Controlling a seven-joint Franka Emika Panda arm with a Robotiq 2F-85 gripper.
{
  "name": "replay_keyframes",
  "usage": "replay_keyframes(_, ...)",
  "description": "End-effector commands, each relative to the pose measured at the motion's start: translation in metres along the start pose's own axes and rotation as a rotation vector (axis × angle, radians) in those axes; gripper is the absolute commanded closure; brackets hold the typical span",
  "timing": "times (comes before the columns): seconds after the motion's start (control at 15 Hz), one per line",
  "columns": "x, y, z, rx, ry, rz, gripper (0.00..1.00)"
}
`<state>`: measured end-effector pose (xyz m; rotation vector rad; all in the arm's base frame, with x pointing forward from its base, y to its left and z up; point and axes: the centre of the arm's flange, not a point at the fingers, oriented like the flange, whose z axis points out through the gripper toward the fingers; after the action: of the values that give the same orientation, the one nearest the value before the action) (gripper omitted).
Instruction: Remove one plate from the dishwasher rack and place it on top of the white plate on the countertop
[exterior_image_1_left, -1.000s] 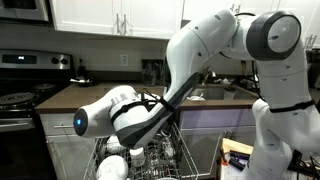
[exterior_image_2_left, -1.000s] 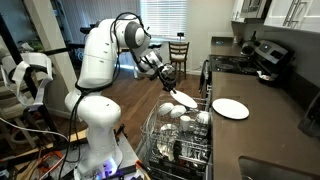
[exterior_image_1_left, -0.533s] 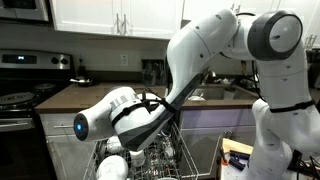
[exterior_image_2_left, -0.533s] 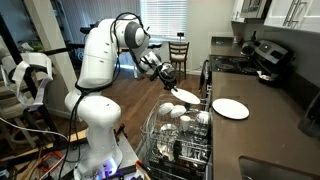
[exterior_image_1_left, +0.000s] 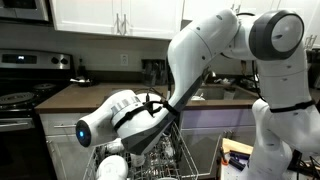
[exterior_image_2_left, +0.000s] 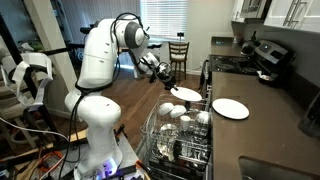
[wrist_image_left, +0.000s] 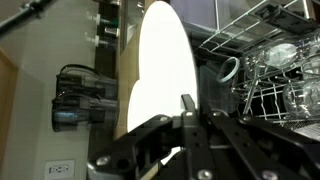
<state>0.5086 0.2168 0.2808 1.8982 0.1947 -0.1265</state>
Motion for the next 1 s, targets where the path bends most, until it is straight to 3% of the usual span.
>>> replay_keyframes(0.0, -0.001, -0.001, 0.001, -0.001, -0.001, 0.002, 0.93)
replay_keyframes(0.13, -0.001, -0.001, 0.001, -0.002, -0.001, 0.005, 0.93)
replay_keyframes(0.2, -0.001, -0.001, 0.001, -0.002, -0.001, 0.006, 0.98)
replay_keyframes(0.47, 0.001, -0.005, 0.000, -0.061, 0.046, 0.029, 0.98)
replay_keyframes(0.93, 0.000, 0.001, 0.012, -0.147, 0.137, 0.167, 0.98)
